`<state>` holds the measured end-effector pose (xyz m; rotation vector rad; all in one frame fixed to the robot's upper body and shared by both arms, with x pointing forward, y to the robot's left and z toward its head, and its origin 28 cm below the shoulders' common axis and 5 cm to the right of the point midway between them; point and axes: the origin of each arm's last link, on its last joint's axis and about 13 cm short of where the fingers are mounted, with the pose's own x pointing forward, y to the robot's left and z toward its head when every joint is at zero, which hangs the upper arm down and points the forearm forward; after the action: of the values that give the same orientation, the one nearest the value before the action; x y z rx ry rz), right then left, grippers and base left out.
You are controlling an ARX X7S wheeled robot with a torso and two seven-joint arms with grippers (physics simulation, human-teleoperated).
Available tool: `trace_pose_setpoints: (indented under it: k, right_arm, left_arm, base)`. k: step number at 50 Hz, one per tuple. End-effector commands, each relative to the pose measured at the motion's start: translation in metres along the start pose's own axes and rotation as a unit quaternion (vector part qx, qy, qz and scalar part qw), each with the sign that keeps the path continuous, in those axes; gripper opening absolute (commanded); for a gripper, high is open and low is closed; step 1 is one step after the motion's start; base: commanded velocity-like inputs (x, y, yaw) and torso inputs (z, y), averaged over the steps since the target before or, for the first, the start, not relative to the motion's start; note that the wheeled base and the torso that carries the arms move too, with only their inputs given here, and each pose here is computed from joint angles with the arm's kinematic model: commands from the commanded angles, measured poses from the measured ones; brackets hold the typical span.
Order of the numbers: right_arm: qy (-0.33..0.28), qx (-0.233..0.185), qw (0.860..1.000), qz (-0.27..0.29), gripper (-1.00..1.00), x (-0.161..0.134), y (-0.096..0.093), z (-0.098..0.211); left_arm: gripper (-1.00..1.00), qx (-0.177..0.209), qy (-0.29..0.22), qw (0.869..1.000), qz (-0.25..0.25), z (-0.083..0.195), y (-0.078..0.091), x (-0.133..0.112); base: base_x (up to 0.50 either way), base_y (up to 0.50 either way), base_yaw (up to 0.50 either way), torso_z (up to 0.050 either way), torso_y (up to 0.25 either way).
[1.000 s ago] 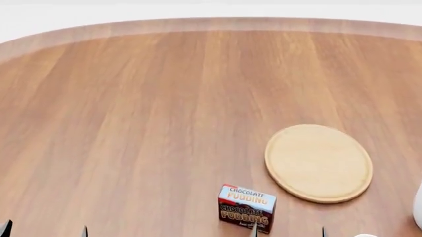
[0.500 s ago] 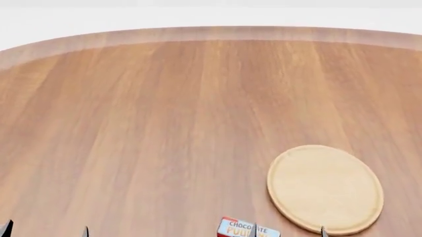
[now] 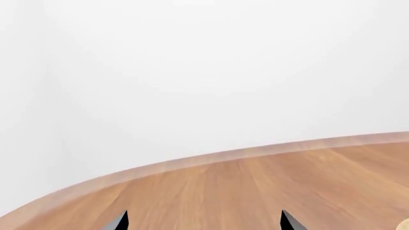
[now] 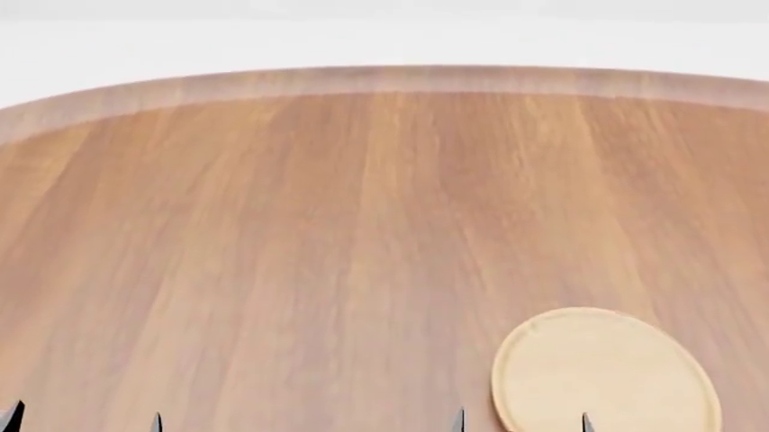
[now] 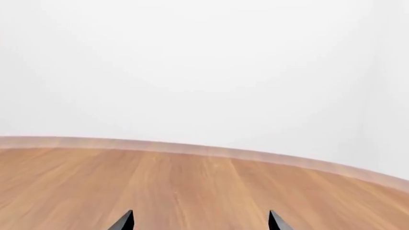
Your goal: Put the chocolate pudding to the left of the plate.
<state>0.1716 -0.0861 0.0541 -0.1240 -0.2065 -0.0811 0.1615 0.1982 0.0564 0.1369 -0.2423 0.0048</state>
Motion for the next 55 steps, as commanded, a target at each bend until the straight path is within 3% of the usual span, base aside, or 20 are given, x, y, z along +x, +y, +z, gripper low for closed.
trace_pose_setpoints:
  k: [1,29,31,46,50,51,52,55]
  right_arm:
    - [0.000,0.000,1.000,0.001,1.00,0.000,0.000,0.000]
    - [0.001,-0.004,1.000,0.004,1.00,0.000,0.001,-0.001]
    - [-0.026,0.000,0.999,-0.019,1.00,-0.001,0.001,0.000]
    - [-0.019,-0.019,0.999,-0.021,1.00,0.000,0.000,-0.001]
    - [-0.046,-0.042,0.998,-0.020,1.00,0.003,-0.013,0.013]
    - [-0.064,-0.077,0.994,-0.041,1.00,0.008,-0.023,0.023]
    - [-0.066,-0.083,0.993,-0.058,1.00,0.013,-0.033,0.033]
    - [-0.086,-0.094,0.992,-0.024,1.00,0.022,-0.062,0.069]
  left_arm:
    - [1.00,0.000,0.000,1.000,-0.001,0.000,0.000,-0.001]
    - [1.00,-0.001,0.001,1.000,-0.002,0.000,0.000,-0.001]
    - [1.00,-0.001,0.001,1.000,-0.001,0.000,0.000,-0.001]
    - [1.00,-0.001,0.003,1.000,-0.002,-0.001,-0.001,0.000]
    - [1.00,0.000,0.005,1.000,0.000,-0.001,0.000,0.001]
    - [1.00,0.000,0.005,1.000,0.001,-0.001,0.000,0.001]
    - [1.00,0.000,0.005,1.000,0.001,-0.001,0.000,0.001]
    - [1.00,0.001,0.005,1.000,0.000,-0.002,-0.001,0.001]
  base:
    - [0.25,0.00,0.00,0.000,0.000]
    - [0.24,0.00,0.00,0.000,0.000]
    - [0.24,0.00,0.00,0.000,0.000]
    - [0.00,0.00,0.00,0.000,0.000]
    - [0.00,0.00,0.00,0.000,0.000]
    - [0.00,0.00,0.00,0.000,0.000]
    - [0.00,0.00,0.00,0.000,0.000]
    - [0.00,0.00,0.00,0.000,0.000]
